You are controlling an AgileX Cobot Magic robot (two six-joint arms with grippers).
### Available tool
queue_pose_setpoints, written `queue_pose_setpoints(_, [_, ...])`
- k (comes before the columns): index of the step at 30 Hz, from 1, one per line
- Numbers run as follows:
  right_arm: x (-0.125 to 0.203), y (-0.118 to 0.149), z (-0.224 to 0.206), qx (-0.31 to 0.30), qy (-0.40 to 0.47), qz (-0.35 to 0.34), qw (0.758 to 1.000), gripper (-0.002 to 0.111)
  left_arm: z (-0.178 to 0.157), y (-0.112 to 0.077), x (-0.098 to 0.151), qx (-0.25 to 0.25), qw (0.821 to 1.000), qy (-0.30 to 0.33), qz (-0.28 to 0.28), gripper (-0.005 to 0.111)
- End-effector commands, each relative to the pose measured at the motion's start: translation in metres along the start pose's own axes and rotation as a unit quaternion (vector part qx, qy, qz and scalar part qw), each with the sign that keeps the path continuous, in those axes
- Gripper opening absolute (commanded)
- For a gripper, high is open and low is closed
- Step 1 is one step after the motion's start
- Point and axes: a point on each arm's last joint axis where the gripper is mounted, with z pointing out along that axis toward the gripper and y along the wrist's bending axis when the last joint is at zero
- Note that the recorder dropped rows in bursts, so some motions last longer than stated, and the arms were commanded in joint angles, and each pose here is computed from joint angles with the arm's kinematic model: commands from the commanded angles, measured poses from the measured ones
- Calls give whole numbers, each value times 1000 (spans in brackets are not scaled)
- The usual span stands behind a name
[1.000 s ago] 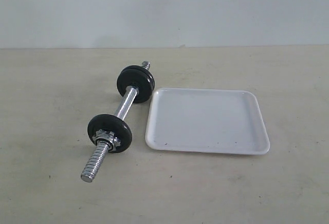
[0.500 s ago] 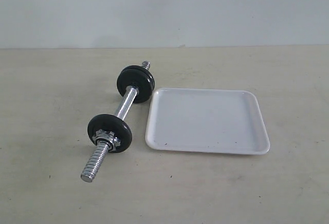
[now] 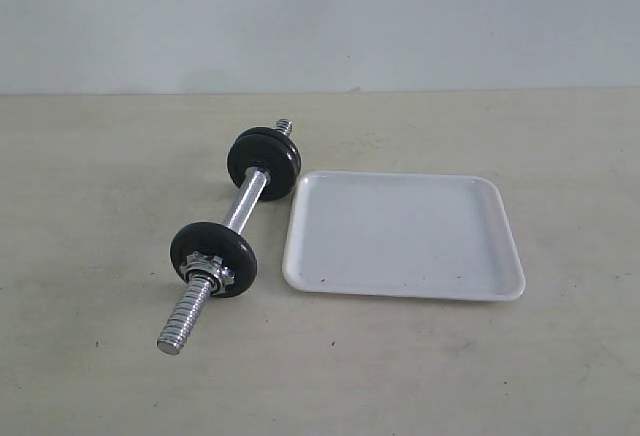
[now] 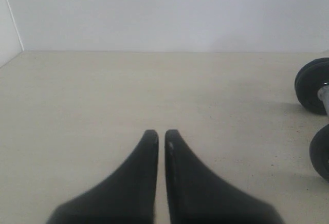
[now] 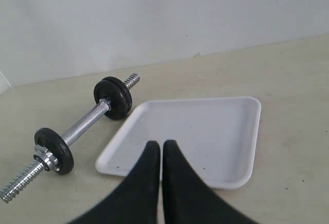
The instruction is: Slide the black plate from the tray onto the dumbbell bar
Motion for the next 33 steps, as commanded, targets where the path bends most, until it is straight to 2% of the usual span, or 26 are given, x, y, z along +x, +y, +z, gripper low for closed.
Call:
queue_pose_setpoints(1, [-1, 0, 0, 0, -6, 0, 1000, 0, 0, -1, 1, 3, 1000, -2, 1, 4])
queue_pose_setpoints(10, [-1, 0, 0, 0, -6, 0, 1000, 0, 0, 0, 1, -2, 1000, -3, 18, 4])
queue_pose_setpoints(25, [-1, 0, 0, 0, -6, 0, 1000, 0, 0, 0, 1, 1, 1000, 0, 6, 4])
queue_pose_setpoints(33, [-1, 0, 0, 0, -6, 0, 1000, 0, 0, -4, 1, 39, 999, -1, 20, 4])
